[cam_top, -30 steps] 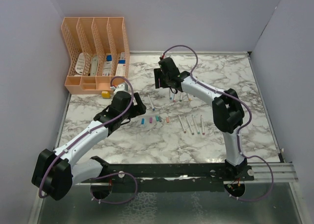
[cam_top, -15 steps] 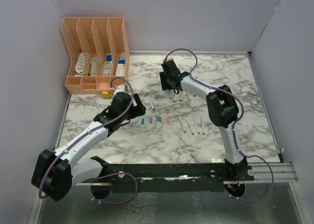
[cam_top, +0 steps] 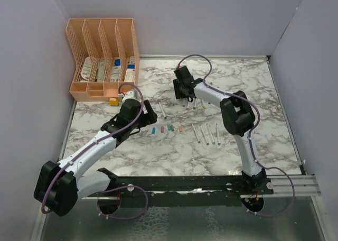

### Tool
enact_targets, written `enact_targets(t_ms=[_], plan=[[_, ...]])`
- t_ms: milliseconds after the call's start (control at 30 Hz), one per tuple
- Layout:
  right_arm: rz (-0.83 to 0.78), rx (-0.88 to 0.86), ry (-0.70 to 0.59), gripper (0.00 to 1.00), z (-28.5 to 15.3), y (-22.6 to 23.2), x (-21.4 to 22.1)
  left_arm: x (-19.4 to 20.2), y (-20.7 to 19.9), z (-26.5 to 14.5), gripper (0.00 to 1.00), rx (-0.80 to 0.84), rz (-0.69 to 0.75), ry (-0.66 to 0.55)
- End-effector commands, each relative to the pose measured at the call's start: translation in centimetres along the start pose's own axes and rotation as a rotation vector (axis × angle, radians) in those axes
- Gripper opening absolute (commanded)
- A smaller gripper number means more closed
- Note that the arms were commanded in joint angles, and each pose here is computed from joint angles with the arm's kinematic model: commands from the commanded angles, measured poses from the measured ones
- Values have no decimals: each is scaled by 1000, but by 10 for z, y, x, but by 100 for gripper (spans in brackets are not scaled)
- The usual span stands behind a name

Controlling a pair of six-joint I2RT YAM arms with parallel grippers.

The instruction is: Open the pen caps

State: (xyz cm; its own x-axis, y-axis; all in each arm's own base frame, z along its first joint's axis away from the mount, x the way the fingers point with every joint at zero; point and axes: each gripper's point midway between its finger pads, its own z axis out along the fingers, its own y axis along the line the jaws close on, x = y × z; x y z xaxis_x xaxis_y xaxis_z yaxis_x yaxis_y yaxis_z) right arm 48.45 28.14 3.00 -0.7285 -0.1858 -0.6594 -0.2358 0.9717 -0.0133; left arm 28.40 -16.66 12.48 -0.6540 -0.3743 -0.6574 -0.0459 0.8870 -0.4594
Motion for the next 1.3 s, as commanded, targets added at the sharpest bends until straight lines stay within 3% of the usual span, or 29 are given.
enact_targets(t_ms=[0,133,367,533,633,767,1267], plan=[[8,-21,41,43,10,2,14,-14,-6,-2,88,14,-15,-50],[11,-34,73,33,12,3,23,-19,-9,-6,88,25,-27,-70],[37,-60,69,2,10,7,22,-30,-12,-14,87,34,-43,-113],[53,-145,-90,1,-22,18,-23,-44,-22,-18,87,61,-56,-153],[42,-233,-243,1,-69,23,-57,-53,-37,-16,87,113,-78,-172],[17,-340,-345,1,-123,28,-64,-61,-65,-4,87,211,-113,-151],[-21,-503,-384,1,-214,25,-25,-86,-143,23,84,467,-197,-117]])
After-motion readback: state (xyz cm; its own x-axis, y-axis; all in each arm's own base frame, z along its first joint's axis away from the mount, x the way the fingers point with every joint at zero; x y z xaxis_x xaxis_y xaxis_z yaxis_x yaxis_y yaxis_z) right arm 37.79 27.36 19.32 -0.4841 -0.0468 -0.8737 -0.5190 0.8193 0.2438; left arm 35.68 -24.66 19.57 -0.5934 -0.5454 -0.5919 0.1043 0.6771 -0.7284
